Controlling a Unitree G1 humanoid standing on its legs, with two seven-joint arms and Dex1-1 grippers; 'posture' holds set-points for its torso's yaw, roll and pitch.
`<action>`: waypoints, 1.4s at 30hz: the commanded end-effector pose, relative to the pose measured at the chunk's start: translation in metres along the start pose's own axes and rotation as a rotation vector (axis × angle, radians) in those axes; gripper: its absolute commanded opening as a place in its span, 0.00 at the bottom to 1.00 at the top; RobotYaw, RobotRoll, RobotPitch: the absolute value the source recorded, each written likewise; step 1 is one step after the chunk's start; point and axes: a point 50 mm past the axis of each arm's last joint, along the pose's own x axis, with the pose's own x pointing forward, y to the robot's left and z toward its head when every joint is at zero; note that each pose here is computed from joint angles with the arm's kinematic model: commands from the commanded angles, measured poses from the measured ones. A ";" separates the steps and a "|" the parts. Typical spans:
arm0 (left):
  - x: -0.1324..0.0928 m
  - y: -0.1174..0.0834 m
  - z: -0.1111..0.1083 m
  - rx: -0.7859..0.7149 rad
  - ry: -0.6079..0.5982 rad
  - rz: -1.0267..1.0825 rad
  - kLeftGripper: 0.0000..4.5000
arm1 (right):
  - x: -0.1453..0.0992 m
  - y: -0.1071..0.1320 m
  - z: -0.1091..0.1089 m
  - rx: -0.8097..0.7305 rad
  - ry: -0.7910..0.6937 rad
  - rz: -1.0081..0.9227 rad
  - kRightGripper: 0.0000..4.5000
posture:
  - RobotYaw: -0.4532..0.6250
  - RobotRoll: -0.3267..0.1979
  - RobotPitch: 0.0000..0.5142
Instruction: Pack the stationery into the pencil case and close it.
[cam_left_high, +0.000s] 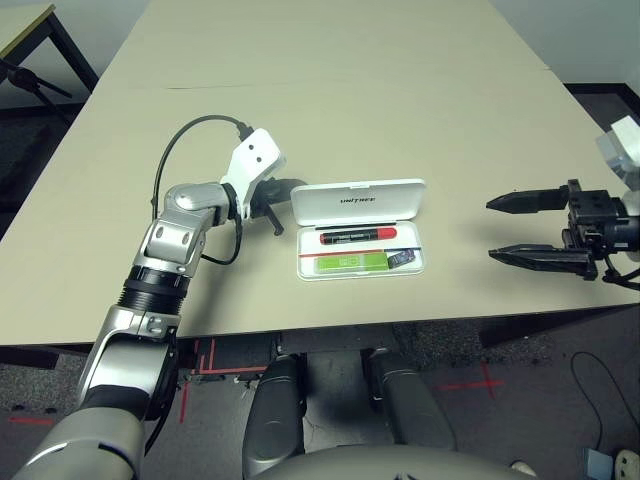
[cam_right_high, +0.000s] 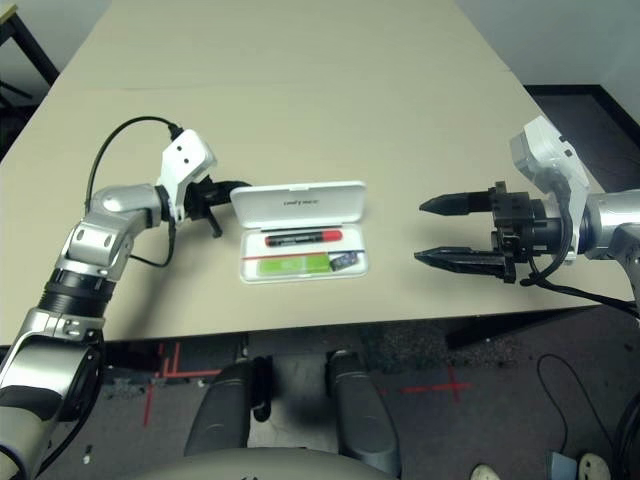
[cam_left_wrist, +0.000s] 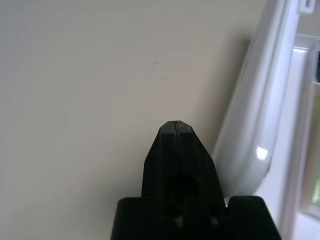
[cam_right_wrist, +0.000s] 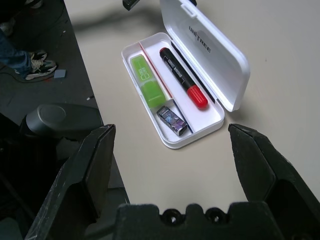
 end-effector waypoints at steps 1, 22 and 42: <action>0.002 -0.014 0.000 0.006 0.000 -0.088 0.00 | 0.001 -0.002 -0.001 -0.005 0.008 0.003 1.00 | 0.31 0.62 0.31; 0.018 -0.053 -0.010 0.107 0.110 -0.298 0.00 | 0.006 -0.006 -0.006 -0.012 0.041 0.014 1.00 | 0.32 0.62 0.31; 0.027 -0.059 -0.022 0.126 0.137 -0.340 0.00 | 0.010 -0.006 -0.009 -0.016 0.049 -0.005 1.00 | 0.31 0.62 0.34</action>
